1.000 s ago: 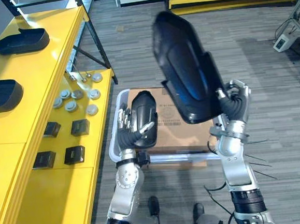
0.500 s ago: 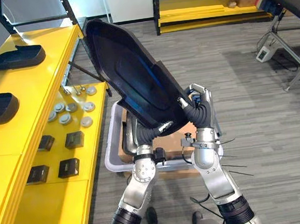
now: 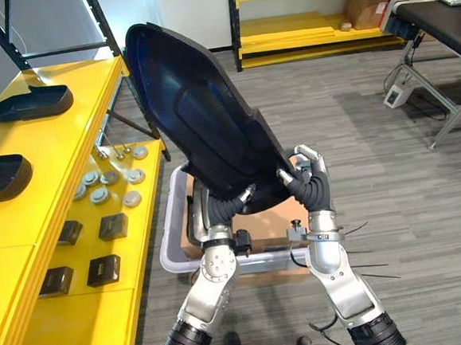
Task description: Walk over and take plastic housings, then place them on the shelf
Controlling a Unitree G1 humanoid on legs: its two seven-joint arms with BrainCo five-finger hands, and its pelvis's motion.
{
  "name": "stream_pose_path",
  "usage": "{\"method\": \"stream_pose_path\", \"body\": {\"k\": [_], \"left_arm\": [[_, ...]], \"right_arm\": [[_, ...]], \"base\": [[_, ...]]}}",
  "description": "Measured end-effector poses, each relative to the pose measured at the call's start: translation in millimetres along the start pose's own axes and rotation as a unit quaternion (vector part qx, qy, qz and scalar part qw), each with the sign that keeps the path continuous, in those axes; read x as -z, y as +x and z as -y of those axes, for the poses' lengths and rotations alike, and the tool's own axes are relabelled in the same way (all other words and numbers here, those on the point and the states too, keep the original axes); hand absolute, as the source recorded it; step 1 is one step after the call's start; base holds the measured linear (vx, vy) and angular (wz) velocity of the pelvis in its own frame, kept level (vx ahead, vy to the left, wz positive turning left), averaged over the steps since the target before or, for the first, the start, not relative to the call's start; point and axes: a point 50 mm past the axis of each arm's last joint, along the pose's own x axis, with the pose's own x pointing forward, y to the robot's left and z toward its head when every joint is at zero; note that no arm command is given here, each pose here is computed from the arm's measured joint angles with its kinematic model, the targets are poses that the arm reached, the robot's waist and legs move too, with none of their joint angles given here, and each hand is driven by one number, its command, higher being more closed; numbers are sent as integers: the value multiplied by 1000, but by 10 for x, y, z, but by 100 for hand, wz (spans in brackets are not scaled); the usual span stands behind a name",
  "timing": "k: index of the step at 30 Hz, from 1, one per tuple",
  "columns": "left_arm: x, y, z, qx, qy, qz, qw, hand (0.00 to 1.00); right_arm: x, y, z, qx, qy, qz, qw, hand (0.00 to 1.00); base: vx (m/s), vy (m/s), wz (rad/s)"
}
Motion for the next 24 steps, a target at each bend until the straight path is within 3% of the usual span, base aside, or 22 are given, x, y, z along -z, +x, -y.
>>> {"method": "stream_pose_path", "body": {"k": [7, 16, 22, 24], "left_arm": [[-6, 32, -221, -44, 21, 8, 999, 100], [239, -236, -762, -140, 69, -52, 986, 100], [159, -365, -968, -185, 77, -41, 979, 100], [145, -393, -1046, -201, 86, -39, 975, 100]], "right_arm": [[56, -13, 40, -42, 13, -7, 999, 0], [-459, 247, 988, 116, 73, 157, 978, 0], [-224, 139, 1575, 237, 63, 123, 962, 0], [62, -10, 1726, 271, 41, 55, 960, 0]], "base": [[0, 0, 0], [0, 0, 0], [0, 0, 0], [0, 0, 0]]}}
